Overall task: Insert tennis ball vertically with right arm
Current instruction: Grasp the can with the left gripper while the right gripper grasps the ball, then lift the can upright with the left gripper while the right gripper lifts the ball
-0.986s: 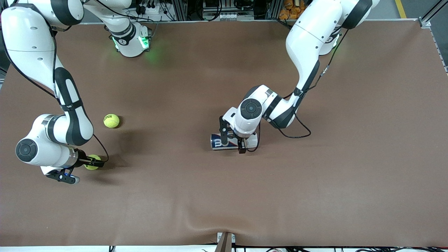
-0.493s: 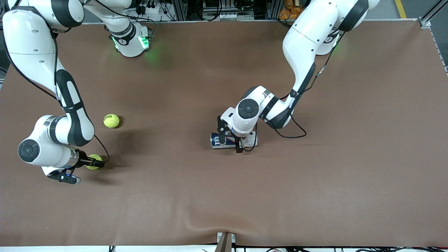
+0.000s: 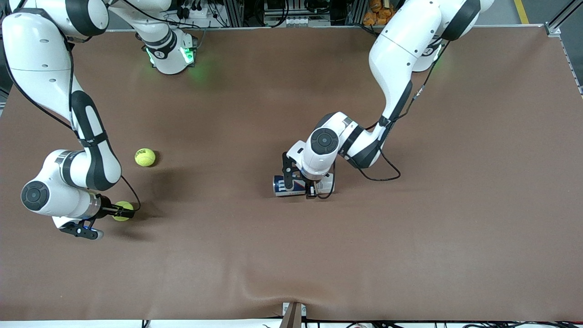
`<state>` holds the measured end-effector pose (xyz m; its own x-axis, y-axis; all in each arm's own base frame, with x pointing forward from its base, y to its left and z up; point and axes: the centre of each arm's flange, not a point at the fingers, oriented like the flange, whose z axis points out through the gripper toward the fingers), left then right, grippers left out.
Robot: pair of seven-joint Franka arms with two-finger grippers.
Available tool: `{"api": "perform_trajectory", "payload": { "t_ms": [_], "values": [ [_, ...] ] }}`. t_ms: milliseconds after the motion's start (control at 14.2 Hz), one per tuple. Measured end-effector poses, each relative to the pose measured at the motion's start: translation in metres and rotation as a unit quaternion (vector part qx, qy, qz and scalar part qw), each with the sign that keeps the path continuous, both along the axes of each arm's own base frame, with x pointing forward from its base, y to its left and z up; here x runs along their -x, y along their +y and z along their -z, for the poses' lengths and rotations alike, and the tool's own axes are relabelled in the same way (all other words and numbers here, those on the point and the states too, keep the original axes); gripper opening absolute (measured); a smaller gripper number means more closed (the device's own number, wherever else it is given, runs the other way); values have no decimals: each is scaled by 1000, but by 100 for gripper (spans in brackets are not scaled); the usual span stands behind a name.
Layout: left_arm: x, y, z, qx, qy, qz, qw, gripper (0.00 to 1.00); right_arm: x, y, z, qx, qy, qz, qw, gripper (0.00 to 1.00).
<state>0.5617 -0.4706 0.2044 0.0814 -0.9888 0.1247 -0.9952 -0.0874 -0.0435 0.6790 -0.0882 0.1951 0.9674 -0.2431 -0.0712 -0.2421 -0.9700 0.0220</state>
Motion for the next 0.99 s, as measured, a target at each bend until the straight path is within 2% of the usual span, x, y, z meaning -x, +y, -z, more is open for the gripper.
{"api": "perform_trajectory", "payload": {
  "t_ms": [211,282,423,705,986],
  "values": [
    [-18,12,-24,12,-15,-11,1000,63,0,0,1,0,0,1,1000,96],
    [-27,19,-36,23,-19,-9,1000,62,0,0,1,0,0,1,1000,90],
    [-44,32,-62,60,-20,-4,998,60,0,0,0,0,0,1,1000,70],
    [-68,54,-100,148,-7,-4,989,61,-1,0,0,0,-1,1,1000,68],
    [-83,65,-119,255,-11,-34,966,64,-5,0,-9,1,-9,1,1000,68]
  ]
}}
